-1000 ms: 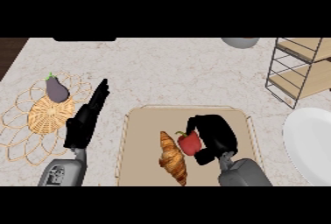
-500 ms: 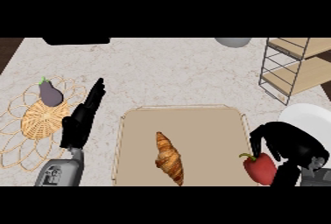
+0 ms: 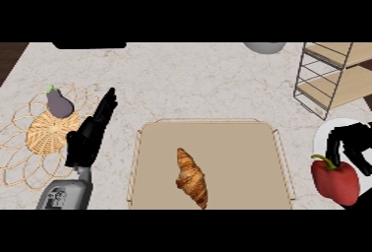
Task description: Pick the bell pepper from the tray and place it in the tiered shelf
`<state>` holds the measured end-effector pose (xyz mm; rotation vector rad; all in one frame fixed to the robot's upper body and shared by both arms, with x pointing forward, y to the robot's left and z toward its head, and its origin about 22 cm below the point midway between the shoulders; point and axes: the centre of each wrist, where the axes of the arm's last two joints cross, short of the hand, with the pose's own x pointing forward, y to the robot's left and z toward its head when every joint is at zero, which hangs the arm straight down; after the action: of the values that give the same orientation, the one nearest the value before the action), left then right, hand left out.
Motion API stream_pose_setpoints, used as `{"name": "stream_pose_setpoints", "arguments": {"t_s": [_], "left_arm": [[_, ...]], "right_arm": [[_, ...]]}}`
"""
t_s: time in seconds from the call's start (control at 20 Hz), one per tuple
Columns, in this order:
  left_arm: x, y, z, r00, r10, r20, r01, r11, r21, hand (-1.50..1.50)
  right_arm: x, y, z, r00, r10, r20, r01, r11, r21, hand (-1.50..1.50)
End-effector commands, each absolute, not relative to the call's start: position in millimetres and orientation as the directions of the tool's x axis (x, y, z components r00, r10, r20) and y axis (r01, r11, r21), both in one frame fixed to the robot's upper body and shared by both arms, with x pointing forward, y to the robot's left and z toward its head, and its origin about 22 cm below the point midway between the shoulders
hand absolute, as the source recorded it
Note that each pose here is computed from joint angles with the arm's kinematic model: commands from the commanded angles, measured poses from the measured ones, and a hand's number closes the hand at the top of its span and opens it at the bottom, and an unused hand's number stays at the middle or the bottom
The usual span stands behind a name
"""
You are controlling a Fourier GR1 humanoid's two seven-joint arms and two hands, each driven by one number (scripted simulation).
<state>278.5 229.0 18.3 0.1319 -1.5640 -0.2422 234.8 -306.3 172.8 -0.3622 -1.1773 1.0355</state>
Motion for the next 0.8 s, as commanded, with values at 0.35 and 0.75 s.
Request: {"name": "stream_pose_setpoints", "arguments": {"t_s": [0.35,0.75], "left_arm": [[288,225,21,-0.015,-0.243,0.970,0.085,0.966,0.244,0.00],[277,226,12,-0.019,-0.242,0.970,0.118,0.963,0.242,0.00]], "right_arm": [[237,-327,301,0.042,0.792,0.609,-0.189,0.605,-0.774,1.50],[261,-341,381,0.097,0.800,0.593,-0.002,0.595,-0.803,1.50]]}}
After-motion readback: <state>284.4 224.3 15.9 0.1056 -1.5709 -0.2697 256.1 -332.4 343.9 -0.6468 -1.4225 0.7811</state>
